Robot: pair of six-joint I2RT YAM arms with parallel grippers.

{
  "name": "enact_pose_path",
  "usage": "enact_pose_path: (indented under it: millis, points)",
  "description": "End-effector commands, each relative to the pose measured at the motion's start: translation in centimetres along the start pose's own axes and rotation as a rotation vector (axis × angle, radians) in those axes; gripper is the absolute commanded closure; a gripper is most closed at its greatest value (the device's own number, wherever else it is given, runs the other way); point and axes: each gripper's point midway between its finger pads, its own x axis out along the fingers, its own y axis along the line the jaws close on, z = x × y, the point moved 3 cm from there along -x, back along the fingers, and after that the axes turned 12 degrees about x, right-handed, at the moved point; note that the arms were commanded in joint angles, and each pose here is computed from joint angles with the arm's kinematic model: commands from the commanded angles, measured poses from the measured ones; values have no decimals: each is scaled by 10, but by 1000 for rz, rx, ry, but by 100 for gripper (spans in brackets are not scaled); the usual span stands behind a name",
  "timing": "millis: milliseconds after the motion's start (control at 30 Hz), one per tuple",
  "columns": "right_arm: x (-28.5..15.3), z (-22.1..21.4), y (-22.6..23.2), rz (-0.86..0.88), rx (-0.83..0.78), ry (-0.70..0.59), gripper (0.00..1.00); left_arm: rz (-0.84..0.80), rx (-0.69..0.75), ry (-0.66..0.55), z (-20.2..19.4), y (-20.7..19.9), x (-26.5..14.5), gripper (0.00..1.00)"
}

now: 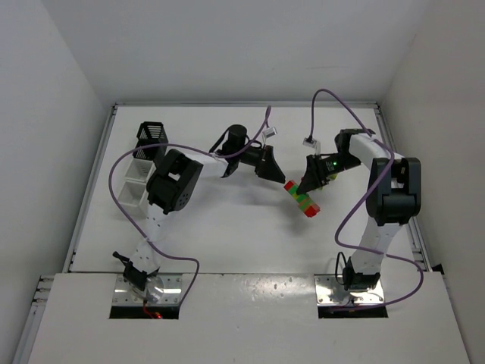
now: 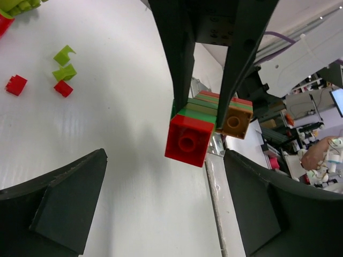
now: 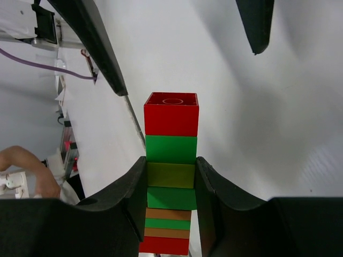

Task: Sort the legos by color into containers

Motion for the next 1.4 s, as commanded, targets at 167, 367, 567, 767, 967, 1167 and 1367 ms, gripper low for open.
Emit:
enact_pose_path:
  millis: [167,367,567,767,967,1167,1367]
  points:
    - [-6,5,7,-4,-75,-31,100,-85,94,27,10,-24,-3,9]
    - [-4,5,7,24,-67,-26,100,-96,112,67,2,-27,13,9]
    - [-2,5,6,34,-58,-26,100,-123,122,81,2,-31,28,12]
    - [0,2,4,36,-51,-22,100,-124,131,79,5,-31,28,31]
    - [3,-4,-4,20,-41,-7,100,-117,140,73,7,-30,29,52]
    - [2,-22,-29,-16,6,-5,100,-22,143,-13,26,-9,12,61]
    - [-4,-24,-36,-31,22,-27,100,52,120,-15,17,18,6,67]
